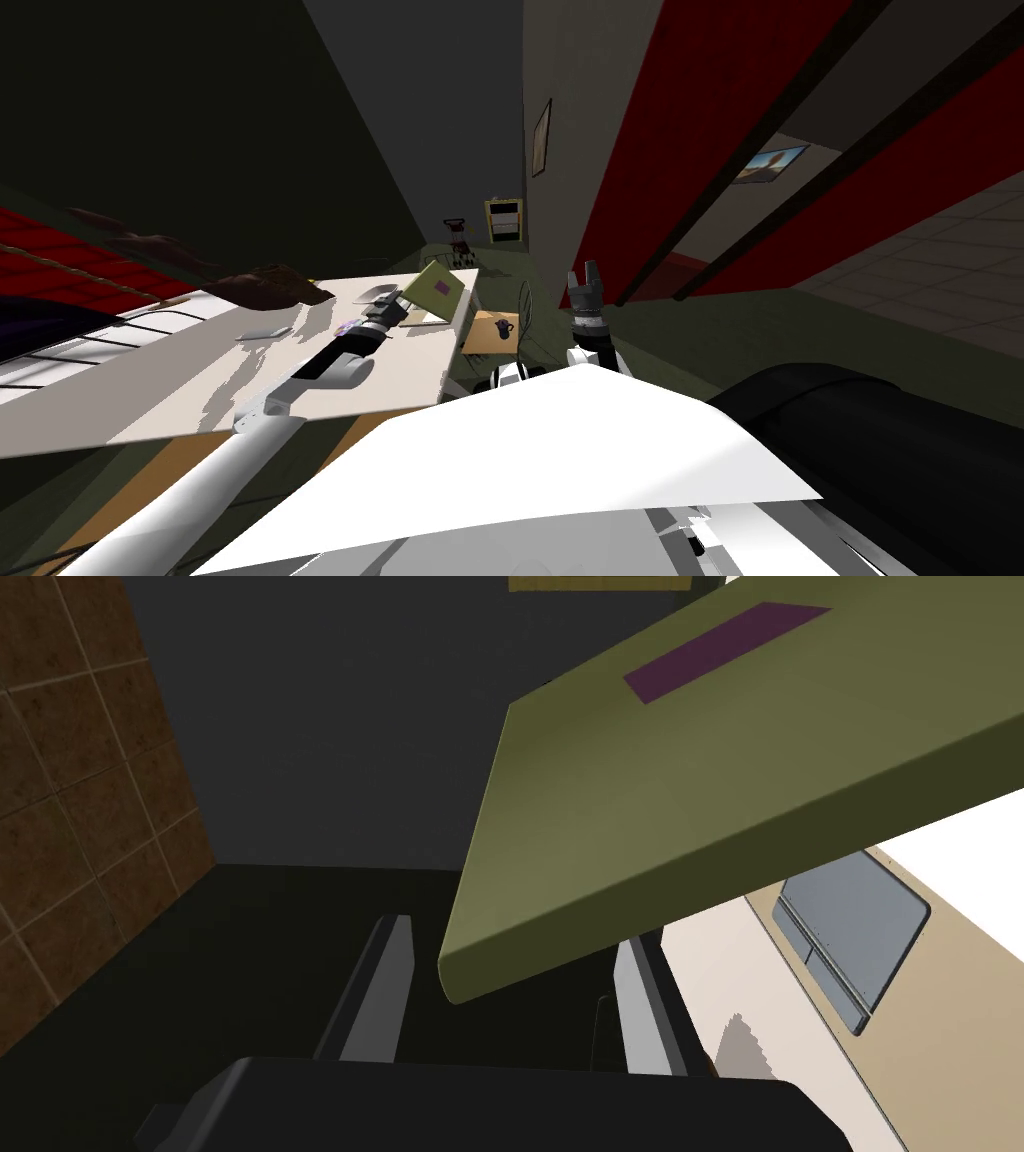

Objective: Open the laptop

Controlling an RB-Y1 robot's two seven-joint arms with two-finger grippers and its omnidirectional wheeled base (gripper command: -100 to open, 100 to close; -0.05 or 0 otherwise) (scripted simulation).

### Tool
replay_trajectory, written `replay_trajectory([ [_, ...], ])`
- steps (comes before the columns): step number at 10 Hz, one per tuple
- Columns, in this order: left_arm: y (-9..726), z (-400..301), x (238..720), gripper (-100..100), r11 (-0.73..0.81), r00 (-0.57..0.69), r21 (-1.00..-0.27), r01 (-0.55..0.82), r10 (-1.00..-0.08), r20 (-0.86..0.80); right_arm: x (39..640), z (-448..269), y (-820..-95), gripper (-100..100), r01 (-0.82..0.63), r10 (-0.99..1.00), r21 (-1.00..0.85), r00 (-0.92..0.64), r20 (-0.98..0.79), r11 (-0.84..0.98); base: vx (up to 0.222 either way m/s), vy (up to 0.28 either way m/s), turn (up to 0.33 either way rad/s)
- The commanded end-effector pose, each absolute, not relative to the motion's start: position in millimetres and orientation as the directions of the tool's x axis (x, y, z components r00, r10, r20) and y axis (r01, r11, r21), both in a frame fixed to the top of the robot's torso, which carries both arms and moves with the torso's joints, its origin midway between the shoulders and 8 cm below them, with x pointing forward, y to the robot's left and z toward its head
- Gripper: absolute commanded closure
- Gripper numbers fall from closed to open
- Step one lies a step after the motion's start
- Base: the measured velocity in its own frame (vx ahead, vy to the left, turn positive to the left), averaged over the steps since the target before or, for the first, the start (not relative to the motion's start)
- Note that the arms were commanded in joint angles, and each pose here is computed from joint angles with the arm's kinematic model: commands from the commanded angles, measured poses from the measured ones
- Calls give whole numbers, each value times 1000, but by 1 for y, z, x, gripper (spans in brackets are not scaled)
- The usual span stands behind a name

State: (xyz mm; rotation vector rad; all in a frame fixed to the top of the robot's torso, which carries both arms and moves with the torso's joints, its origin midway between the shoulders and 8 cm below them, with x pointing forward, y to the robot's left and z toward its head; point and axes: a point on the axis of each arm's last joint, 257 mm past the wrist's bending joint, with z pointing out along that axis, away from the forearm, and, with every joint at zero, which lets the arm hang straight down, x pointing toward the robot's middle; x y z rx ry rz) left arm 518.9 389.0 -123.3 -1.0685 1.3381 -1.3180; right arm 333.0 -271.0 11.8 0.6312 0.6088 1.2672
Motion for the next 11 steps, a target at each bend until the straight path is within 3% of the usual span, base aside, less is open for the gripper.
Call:
replay_trajectory([
  [1,386,-128,519,100,35,-180,-999,18,-983,-37,333,12,-271,0,-665,979,725,193,-68,181,0,0,0],
  [6,386,-128,519,100,35,-180,-999,18,-983,-37,333,12,-271,0,-665,979,725,193,-68,181,0,0,0],
  [7,384,-138,517,100,-39,-172,-999,6,-984,37,333,12,-271,0,-665,979,725,193,-68,181,-13,13,-43],
  [11,383,-141,517,100,-64,-169,-998,1,-984,63,333,12,-271,0,-665,979,725,193,-68,181,-12,12,-39],
])
